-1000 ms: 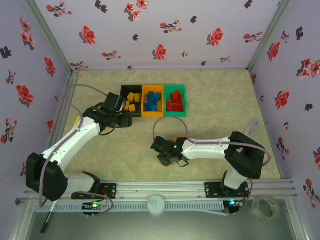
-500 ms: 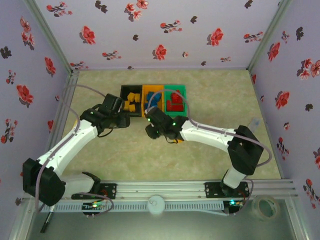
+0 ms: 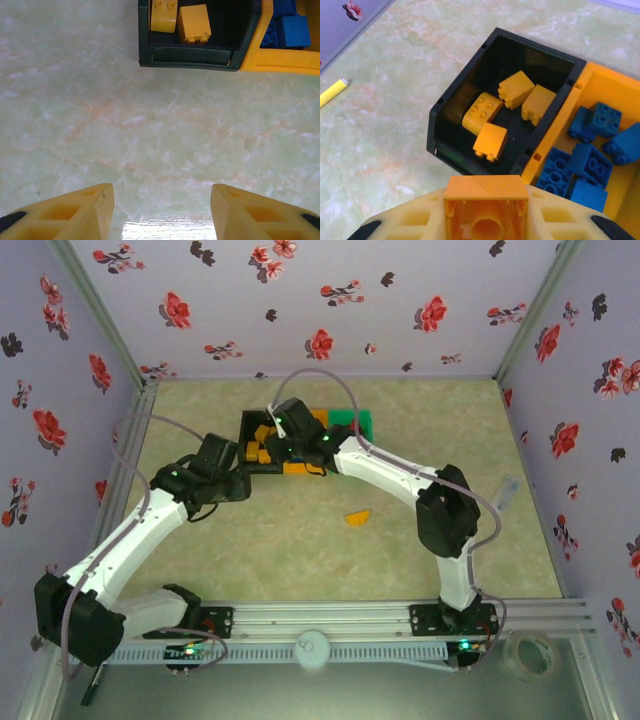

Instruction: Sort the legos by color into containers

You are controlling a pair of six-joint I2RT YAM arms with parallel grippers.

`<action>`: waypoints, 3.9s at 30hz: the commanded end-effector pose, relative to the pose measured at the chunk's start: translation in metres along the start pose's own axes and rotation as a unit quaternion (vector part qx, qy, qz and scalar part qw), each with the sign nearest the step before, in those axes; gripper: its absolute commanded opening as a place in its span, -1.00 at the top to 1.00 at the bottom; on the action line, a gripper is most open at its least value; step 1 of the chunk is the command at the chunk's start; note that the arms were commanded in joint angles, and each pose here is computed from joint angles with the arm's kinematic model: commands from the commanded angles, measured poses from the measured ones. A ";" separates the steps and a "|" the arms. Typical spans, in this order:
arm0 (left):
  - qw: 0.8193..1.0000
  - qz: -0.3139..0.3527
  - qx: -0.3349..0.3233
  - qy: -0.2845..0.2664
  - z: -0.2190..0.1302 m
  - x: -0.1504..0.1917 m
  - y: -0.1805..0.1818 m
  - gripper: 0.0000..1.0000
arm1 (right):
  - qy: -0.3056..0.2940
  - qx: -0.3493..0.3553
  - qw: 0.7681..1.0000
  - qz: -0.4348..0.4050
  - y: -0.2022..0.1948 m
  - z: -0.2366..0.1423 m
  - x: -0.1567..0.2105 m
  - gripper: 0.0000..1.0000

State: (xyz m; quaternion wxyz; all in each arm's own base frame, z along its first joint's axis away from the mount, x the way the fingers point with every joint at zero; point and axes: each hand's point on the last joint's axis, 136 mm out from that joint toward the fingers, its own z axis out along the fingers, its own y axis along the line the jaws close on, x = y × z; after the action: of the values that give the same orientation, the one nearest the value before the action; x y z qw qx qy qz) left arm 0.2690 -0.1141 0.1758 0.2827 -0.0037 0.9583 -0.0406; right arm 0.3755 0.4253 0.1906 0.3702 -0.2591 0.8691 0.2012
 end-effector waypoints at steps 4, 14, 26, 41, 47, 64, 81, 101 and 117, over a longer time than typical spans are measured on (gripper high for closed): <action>1.000 -0.008 -0.016 0.006 -0.004 0.009 0.009 -0.07 | -0.028 -0.010 1.000 0.004 -0.002 0.025 -0.031 0.41; 1.000 -0.009 -0.015 0.004 -0.008 0.013 0.011 -0.07 | -0.015 -0.023 0.999 0.016 -0.003 0.070 -0.051 0.28; 1.000 -0.002 -0.015 0.005 -0.010 0.013 0.012 -0.09 | -0.011 -0.025 0.999 0.027 -0.010 0.058 -0.061 -0.08; 0.998 0.046 0.032 0.025 0.010 0.009 -0.042 -0.13 | -0.027 0.067 0.993 0.093 -0.080 -0.055 -0.015 -0.11; 0.991 0.097 0.090 0.034 0.025 0.012 -0.098 -0.16 | -0.025 0.105 0.983 0.147 -0.121 -0.095 0.022 -0.11; 0.925 0.303 0.206 0.101 0.064 0.051 -0.249 -0.16 | -0.045 0.199 0.950 0.236 -0.212 -0.199 0.085 -0.16; 0.879 0.395 0.204 0.174 0.098 0.102 -0.293 -0.19 | -0.043 0.202 0.945 0.254 -0.225 -0.208 0.097 -0.17; 0.880 0.392 0.177 0.203 0.128 0.119 -0.292 0.23 | -0.048 0.197 0.946 0.254 -0.224 -0.211 0.096 -0.17; 0.934 0.301 0.138 0.137 0.102 0.033 -0.225 0.47 | -0.051 0.204 0.945 0.252 -0.225 -0.218 0.099 -0.17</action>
State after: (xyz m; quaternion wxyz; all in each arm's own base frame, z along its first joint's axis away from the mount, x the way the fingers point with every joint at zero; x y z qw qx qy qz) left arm 0.2696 -0.3705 0.0493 0.0974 0.3673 0.9211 -0.0851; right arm 0.3397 0.1051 0.2229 0.3969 0.0587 0.9078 0.1224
